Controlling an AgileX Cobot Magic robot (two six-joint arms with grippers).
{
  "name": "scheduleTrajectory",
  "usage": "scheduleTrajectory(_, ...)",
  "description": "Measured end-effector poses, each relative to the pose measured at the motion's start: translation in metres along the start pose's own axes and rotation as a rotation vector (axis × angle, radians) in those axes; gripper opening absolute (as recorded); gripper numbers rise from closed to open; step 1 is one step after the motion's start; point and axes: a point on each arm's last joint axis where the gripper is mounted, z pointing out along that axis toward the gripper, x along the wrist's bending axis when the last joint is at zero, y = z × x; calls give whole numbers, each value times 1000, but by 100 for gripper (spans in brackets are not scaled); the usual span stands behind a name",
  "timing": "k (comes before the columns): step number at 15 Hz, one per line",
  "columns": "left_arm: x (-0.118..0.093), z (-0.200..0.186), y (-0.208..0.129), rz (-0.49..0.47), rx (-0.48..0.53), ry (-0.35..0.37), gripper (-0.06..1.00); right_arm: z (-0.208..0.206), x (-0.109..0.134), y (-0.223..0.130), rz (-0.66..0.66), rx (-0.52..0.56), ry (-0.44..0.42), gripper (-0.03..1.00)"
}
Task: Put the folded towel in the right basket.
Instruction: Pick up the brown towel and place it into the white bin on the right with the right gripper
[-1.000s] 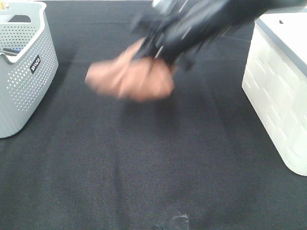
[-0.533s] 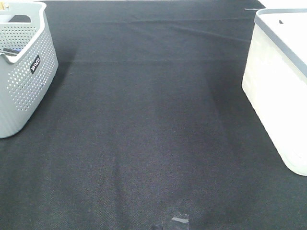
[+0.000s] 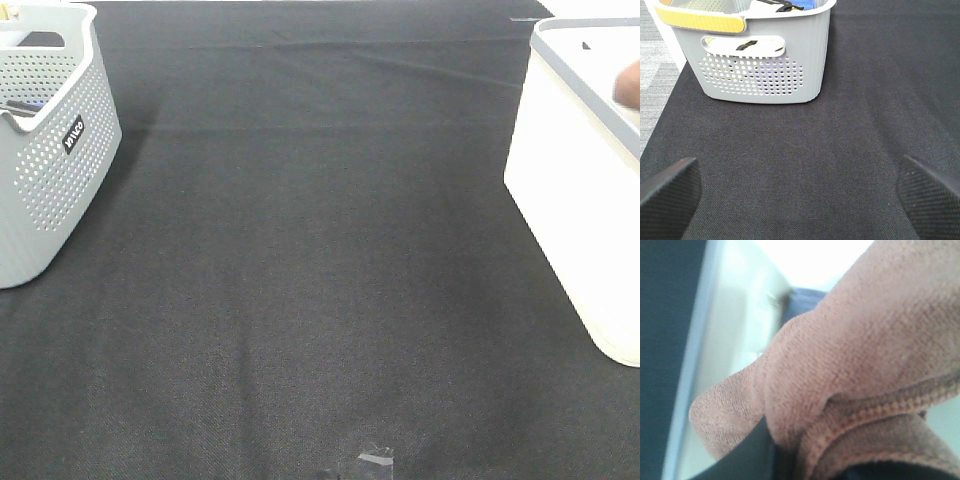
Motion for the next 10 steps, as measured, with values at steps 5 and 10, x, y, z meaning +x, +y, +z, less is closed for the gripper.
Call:
scheduleTrajectory(5,0,0,0,0,0,0,99,45,-16,-2,-33,90,-87,22)
scheduleTrajectory(10,0,0,0,0,0,0,99,68,-19,-5,27,135,-80,22)
